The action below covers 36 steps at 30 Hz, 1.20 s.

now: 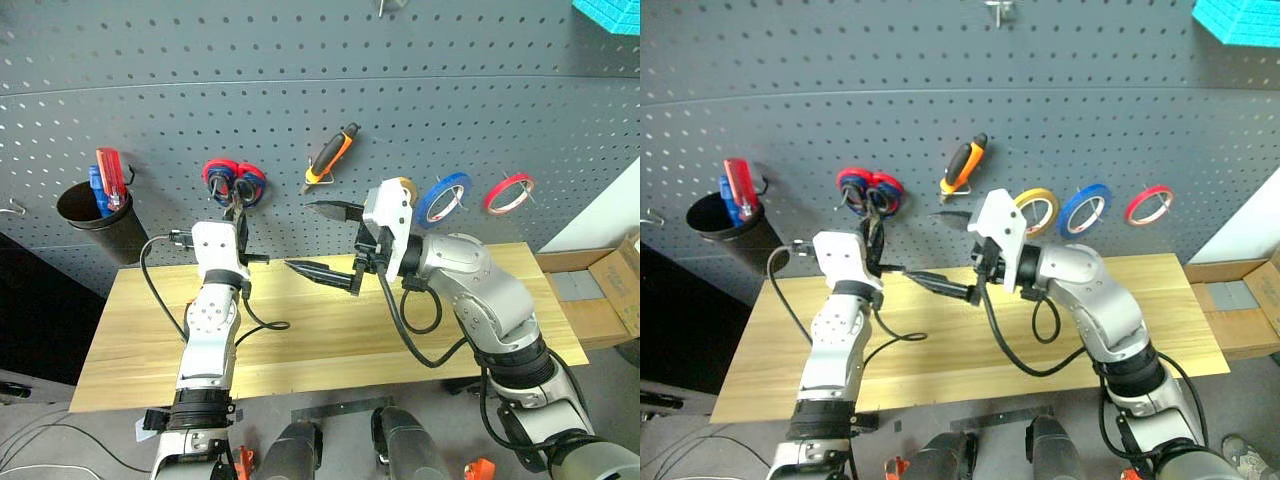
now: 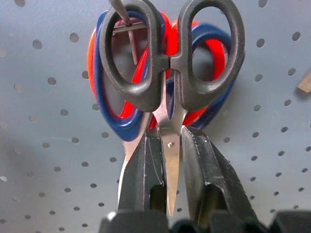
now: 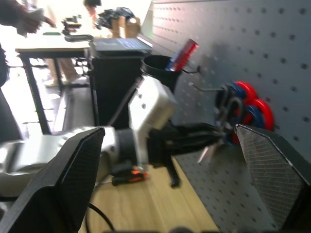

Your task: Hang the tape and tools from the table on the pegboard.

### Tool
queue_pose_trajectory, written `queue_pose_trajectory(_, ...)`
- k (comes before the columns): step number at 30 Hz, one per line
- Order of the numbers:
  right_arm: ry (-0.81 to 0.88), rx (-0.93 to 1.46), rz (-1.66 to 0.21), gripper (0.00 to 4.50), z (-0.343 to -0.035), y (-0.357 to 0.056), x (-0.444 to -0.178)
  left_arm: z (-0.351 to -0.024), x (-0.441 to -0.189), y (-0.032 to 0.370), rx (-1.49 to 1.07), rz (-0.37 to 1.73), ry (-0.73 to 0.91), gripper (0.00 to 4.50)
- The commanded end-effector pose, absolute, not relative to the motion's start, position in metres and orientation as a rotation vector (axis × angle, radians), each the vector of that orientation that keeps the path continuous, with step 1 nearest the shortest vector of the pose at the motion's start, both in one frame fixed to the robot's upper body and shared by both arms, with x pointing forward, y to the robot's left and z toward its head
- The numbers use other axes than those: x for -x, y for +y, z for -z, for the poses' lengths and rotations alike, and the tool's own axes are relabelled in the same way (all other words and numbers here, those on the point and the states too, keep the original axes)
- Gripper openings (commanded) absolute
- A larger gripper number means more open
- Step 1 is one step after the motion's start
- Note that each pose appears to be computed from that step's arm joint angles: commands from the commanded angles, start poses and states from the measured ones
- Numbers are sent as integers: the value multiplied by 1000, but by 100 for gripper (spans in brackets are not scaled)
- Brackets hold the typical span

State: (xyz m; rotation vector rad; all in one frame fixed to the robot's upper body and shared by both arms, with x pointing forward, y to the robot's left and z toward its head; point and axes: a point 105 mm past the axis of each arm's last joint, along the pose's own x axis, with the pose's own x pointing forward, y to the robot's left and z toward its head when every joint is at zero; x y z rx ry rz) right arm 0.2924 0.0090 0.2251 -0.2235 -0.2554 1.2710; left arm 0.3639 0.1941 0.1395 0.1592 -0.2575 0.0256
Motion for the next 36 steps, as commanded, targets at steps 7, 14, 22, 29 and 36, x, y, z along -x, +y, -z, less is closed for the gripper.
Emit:
queue_pose_trajectory(7,-254,255,-1295,450,-213,8,-293,-119,-340,239,-177,-105,-130,328)
queue_pose_trajectory(14,-166,273,-1385,450,-189,14,-279,-45,-309,306,-51,-285,401,328)
queue_pose_trajectory(22,-85,308,-1362,450,-168,17,-281,-42,-308,317,-125,-185,579,328)
queue_pose_trajectory(29,-76,305,-1357,450,-167,18,-279,-7,-301,313,-8,-155,780,328)
queue_pose_trajectory(36,-67,312,-1340,450,-166,15,-280,15,-304,317,1,-191,840,328)
